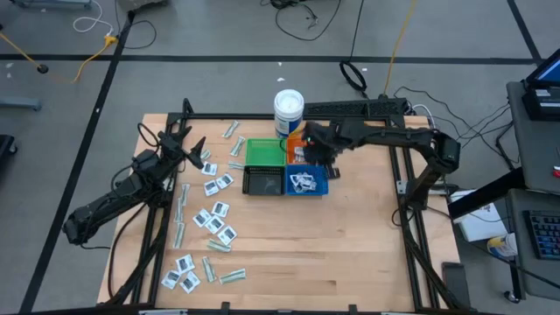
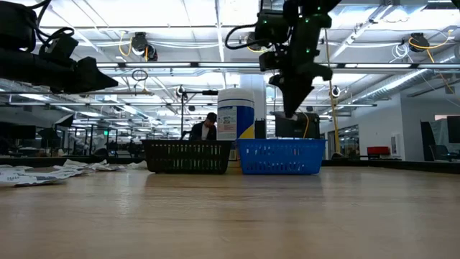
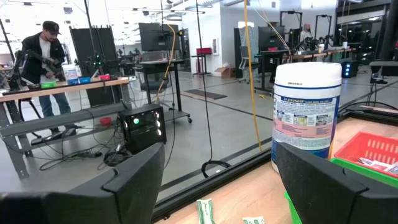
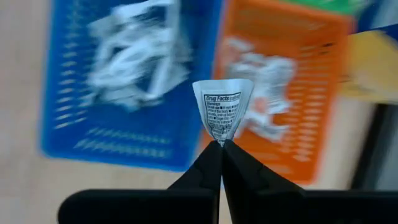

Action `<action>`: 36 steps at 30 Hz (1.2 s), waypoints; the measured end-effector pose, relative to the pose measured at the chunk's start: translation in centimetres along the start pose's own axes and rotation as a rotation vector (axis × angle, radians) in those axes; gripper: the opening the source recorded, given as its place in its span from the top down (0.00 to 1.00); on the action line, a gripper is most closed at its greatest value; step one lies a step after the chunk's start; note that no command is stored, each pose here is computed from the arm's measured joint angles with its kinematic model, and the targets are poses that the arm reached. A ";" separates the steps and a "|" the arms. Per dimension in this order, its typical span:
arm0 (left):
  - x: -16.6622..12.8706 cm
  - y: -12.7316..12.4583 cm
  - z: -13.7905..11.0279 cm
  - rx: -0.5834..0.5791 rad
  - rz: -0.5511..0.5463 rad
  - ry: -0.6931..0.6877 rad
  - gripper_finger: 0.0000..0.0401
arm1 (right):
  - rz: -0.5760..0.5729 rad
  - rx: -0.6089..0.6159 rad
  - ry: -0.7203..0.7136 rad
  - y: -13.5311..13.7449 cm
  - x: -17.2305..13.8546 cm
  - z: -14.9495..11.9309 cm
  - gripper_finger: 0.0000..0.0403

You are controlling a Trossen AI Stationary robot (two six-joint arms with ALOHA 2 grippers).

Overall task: Pick & Place First Aid Supplies
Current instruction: Put the orange ointment pack into the orange basket

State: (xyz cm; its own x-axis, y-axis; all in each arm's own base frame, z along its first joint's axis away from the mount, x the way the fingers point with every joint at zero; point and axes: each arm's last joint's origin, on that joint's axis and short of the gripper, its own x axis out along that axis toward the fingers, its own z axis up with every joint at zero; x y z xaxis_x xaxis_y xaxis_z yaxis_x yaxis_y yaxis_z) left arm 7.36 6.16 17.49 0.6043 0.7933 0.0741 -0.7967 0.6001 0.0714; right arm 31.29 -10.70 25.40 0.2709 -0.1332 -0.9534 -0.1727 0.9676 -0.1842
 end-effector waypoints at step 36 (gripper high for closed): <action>0.0 0.0 0.0 0.000 0.001 0.000 0.23 | -0.154 0.041 -0.192 -1.7 6.8 -3.4 0.98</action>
State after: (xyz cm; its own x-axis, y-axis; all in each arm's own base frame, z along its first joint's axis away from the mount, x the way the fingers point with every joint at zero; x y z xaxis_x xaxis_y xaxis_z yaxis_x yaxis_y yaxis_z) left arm 7.36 6.16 17.49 0.6037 0.7937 0.0744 -0.7971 0.5996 0.0712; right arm 30.23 -13.96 18.45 0.4665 -0.2409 -0.8511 -0.0775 0.9474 -0.3106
